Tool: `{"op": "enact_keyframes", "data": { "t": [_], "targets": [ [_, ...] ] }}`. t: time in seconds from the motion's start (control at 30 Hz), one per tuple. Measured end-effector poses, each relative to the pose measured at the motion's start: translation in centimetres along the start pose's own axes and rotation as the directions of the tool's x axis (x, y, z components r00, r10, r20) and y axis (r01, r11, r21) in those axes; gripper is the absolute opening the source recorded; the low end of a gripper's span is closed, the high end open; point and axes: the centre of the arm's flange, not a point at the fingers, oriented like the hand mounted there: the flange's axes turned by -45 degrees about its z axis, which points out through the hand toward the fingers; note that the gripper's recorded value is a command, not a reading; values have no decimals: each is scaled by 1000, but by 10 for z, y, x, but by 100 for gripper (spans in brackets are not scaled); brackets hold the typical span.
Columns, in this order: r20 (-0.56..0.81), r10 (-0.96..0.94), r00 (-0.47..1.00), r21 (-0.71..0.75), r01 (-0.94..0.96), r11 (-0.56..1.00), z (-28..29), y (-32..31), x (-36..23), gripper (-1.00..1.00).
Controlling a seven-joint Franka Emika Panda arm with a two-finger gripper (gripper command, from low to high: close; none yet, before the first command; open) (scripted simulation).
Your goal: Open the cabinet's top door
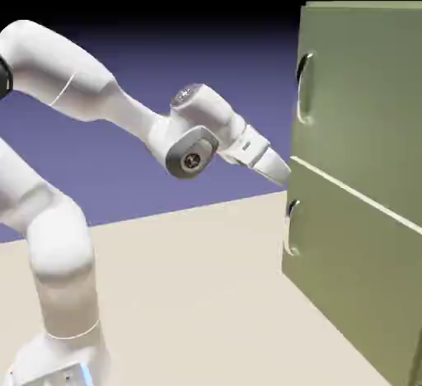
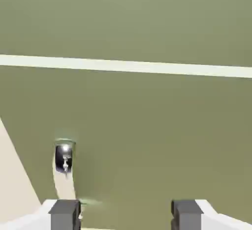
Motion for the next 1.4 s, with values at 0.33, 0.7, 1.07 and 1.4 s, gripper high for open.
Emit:
{"op": "enact_keyframes", "data": {
  "t": [0.33,0.7,1.07,1.4],
  "targets": [
    [-108,36,994,-6,-37,999,-28,23,31,0],
    [-236,59,970,-1,-61,998,-54,33,52,0],
    [-369,64,927,5,-67,998,-70,25,63,0],
    [-485,57,872,3,-63,998,-73,3,69,0]
  ]
}}
